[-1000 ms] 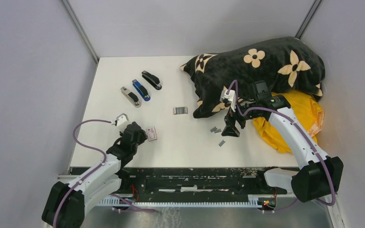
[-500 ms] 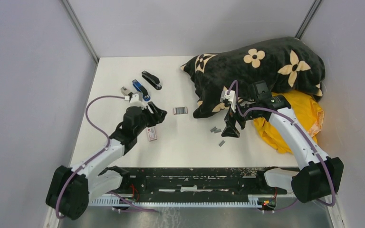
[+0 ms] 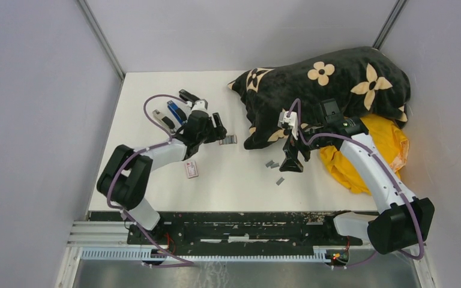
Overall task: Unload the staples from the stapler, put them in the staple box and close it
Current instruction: Adjust the staple in the staple box.
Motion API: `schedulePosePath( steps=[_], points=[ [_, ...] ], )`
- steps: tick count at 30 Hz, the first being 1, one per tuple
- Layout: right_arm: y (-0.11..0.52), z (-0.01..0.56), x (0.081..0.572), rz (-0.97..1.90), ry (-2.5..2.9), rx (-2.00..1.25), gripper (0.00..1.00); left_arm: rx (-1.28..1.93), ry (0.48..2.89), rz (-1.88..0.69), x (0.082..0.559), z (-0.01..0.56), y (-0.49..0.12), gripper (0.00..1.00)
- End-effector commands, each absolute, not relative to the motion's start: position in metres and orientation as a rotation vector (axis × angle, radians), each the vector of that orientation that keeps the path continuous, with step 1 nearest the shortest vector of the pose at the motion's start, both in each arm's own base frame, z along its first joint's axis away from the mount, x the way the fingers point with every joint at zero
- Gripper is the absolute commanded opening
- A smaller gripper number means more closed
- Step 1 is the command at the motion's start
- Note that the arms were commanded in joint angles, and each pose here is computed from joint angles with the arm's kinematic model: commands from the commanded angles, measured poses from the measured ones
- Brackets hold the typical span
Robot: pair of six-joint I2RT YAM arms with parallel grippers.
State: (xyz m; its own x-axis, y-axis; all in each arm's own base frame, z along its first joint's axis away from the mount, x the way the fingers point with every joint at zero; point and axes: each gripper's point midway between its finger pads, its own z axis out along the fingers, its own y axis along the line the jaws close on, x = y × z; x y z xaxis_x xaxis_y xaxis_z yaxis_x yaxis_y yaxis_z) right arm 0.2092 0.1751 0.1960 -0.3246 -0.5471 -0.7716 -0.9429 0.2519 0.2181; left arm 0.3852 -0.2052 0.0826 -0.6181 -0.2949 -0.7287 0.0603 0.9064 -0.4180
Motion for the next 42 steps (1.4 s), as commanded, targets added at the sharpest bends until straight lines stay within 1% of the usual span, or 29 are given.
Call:
schedulePosePath(
  steps=[1, 3, 6, 17, 26, 34, 42],
  points=[
    [0.173, 0.199, 0.214, 0.893, 1.966, -1.360, 0.94, -0.060, 2.172, -0.371, 0.402, 0.086, -0.215, 0.82],
    [0.173, 0.196, 0.214, 0.905, 1.982, -1.364, 0.94, -0.044, 2.196, -0.335, 0.401, 0.077, -0.215, 0.85],
    [0.174, 0.194, 0.213, 0.924, 1.997, -1.370, 0.94, -0.042, 2.224, -0.306, 0.401, 0.066, -0.214, 0.85],
    [0.171, 0.189, 0.213, 0.929, 2.029, -1.392, 0.94, -0.015, 2.293, -0.219, 0.395, 0.046, -0.223, 0.82],
    [0.172, 0.187, 0.212, 0.951, 2.040, -1.397, 0.94, 0.000, 2.309, -0.213, 0.397, 0.040, -0.227, 0.78],
    [0.172, 0.187, 0.211, 0.955, 2.039, -1.399, 0.94, 0.007, 2.316, -0.212, 0.395, 0.039, -0.227, 0.70],
    [0.172, 0.189, 0.210, 0.959, 2.033, -1.399, 0.94, 0.014, 2.317, -0.231, 0.394, 0.040, -0.229, 0.70]
  ],
)
